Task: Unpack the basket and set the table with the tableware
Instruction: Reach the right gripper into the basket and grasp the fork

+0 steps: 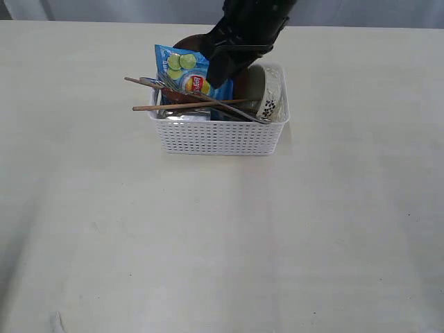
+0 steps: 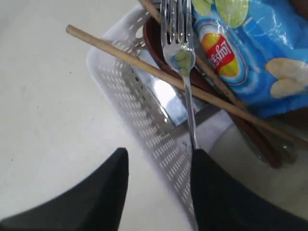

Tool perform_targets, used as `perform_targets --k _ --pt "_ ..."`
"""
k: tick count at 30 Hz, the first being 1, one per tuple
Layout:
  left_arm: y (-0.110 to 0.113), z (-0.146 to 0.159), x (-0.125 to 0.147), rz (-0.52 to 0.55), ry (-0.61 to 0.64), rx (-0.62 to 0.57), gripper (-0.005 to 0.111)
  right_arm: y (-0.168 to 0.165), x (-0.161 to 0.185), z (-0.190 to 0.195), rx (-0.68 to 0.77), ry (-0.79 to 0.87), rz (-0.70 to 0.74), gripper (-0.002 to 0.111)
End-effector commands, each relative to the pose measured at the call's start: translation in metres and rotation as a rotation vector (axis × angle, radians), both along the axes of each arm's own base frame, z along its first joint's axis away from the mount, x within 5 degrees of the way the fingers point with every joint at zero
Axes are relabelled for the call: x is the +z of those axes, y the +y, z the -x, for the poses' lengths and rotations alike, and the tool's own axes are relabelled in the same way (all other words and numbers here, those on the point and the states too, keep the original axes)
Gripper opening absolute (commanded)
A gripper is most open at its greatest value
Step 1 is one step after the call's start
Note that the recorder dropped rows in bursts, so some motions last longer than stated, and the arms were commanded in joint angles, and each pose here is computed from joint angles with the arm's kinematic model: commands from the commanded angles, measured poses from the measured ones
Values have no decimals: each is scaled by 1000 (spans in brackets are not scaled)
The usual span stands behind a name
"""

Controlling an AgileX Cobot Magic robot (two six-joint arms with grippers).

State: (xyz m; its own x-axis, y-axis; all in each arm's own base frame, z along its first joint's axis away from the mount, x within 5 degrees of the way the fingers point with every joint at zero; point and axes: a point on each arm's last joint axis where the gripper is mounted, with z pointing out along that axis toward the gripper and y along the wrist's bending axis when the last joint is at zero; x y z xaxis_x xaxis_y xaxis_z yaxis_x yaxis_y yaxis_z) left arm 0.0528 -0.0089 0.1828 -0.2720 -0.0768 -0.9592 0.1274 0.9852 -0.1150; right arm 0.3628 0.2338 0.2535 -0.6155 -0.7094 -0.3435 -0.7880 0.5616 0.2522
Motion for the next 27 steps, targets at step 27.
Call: perform_targets --k 27 --pt "0 0 -1 -3 -3 -5 0 18 -67 -31 4 78 19 40"
